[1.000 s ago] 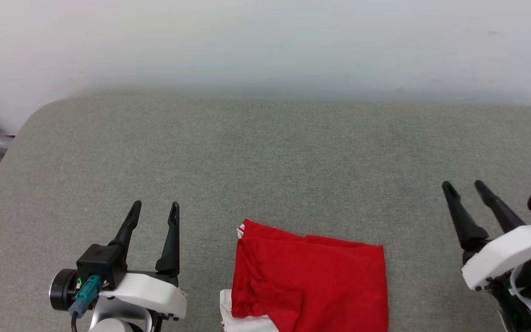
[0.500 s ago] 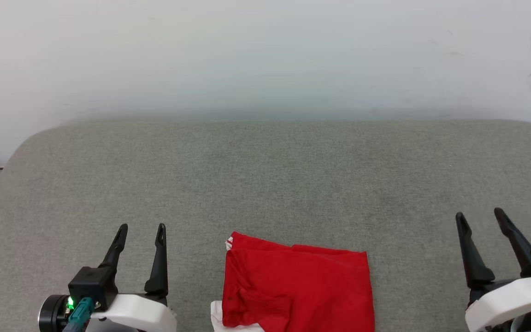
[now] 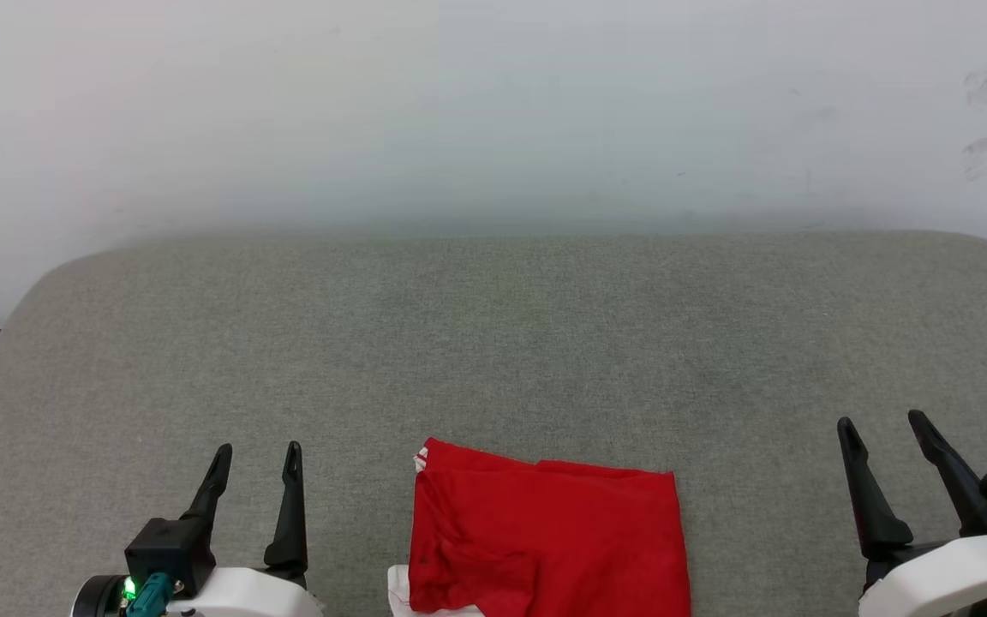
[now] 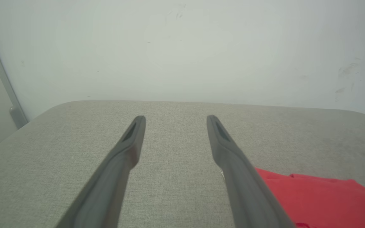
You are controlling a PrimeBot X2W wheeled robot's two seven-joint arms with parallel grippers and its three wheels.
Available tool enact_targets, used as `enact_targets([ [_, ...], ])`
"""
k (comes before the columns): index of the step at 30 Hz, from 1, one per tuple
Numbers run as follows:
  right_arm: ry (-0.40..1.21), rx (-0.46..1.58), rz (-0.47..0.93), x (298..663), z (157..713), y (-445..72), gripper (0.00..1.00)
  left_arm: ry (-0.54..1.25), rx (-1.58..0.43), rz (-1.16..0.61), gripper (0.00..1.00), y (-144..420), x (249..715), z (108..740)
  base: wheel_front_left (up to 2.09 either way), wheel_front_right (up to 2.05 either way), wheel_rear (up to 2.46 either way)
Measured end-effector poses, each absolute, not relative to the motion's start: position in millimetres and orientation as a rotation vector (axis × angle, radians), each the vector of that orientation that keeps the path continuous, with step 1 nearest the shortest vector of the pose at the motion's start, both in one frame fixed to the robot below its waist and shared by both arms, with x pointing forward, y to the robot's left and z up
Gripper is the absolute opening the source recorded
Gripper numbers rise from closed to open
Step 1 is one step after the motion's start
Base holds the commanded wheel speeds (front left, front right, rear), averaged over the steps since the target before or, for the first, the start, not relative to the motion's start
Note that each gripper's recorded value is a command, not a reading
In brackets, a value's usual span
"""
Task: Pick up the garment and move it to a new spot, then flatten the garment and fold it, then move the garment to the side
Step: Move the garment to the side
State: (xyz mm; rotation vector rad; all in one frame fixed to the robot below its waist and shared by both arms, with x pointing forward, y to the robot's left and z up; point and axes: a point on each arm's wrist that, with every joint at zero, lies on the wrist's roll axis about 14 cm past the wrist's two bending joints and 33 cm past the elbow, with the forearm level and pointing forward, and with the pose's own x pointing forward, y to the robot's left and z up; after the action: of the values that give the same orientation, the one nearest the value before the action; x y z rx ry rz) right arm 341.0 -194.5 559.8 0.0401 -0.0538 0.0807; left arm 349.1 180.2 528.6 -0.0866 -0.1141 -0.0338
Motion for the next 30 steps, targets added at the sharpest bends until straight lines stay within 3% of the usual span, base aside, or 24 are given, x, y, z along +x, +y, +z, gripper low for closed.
enact_targets([
  [8, 0.088, 0.129, 0.06, 340, 531, -201, 1.0, -0.108, -0.099, -0.029, 1.0, 183, 348, 525, 0.0, 0.0, 0.0],
  [15, 0.48, 0.213, 0.073, 329, 453, -210, 1.0, -0.131, -0.11, -0.01, 1.0, 188, 355, 531, 0.0, 0.0, 0.0],
  [30, 0.859, 0.349, 0.395, 340, 385, -108, 1.0, -0.084, -0.125, 0.036, 1.0, 195, 372, 512, 0.0, 0.0, 0.0],
])
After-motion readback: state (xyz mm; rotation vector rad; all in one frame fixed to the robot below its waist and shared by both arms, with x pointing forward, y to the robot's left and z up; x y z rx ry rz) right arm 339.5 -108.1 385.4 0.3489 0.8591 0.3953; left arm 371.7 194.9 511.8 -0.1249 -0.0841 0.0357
